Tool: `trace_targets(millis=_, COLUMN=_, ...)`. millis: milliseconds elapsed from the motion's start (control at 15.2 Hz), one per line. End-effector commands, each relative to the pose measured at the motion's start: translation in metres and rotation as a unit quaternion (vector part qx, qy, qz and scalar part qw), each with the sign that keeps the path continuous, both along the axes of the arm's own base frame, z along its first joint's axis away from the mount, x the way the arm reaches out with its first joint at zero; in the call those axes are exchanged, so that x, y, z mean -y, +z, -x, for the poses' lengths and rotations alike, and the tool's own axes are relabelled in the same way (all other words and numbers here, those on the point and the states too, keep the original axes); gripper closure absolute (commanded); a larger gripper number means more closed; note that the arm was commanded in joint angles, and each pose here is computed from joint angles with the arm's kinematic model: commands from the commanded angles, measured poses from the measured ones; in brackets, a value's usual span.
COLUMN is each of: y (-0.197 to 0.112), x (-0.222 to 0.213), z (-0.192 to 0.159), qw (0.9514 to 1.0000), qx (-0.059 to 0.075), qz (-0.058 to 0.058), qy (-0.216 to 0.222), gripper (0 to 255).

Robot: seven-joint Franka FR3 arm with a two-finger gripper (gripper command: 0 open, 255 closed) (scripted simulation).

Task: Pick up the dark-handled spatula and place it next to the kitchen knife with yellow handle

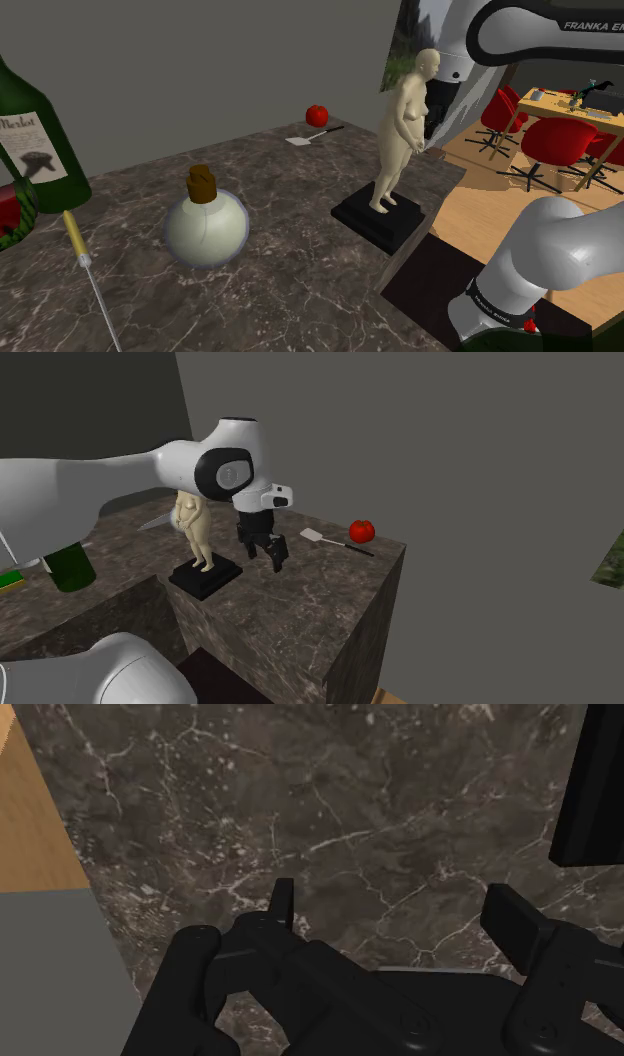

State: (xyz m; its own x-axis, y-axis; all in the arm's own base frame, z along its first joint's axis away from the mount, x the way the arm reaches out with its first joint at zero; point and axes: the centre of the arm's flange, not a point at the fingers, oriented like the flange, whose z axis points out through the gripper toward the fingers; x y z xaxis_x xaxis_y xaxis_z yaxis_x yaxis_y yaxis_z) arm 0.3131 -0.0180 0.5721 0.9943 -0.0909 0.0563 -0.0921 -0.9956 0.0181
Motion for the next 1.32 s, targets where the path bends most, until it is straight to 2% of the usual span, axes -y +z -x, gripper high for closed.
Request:
trace_targets(millis=0, y=0.000, x=0.000, z=0.000, qw=1.0000, qx=0.000, qz=0.000, qy=0.000, gripper=0)
trace_targets(millis=132, y=-0.004, x=-0.016, z=-0.021, qw=0.9987, qx=0.001, qz=0.000, qy=-0.050, gripper=0)
trace_targets(millis=264, y=-0.009, x=-0.031, z=-0.044, qw=0.9949, qx=0.002, qz=0.000, qy=-0.101, gripper=0)
trace_targets(millis=396, y=-0.013, x=-0.042, z=-0.067, qw=0.9885, qx=0.002, qz=-0.001, qy=-0.151, gripper=0)
trace_targets(millis=594, y=-0.019, x=-0.056, z=-0.105, qw=0.9743, qx=0.003, qz=-0.001, qy=-0.225, gripper=0)
trace_targets(millis=726, y=-0.023, x=-0.061, z=-0.131, qw=0.9617, qx=0.004, qz=-0.001, qy=-0.274, gripper=0)
trace_targets(millis=924, y=-0.029, x=-0.064, z=-0.171, qw=0.9382, qx=0.005, qz=-0.001, qy=-0.346, gripper=0)
trace_targets(millis=1056, y=-0.033, x=-0.063, z=-0.198, qw=0.9195, qx=0.006, qz=-0.001, qy=-0.393, gripper=0)
trace_targets(millis=1254, y=-0.039, x=-0.056, z=-0.237, qw=0.8871, qx=0.007, qz=-0.002, qy=-0.462, gripper=0)
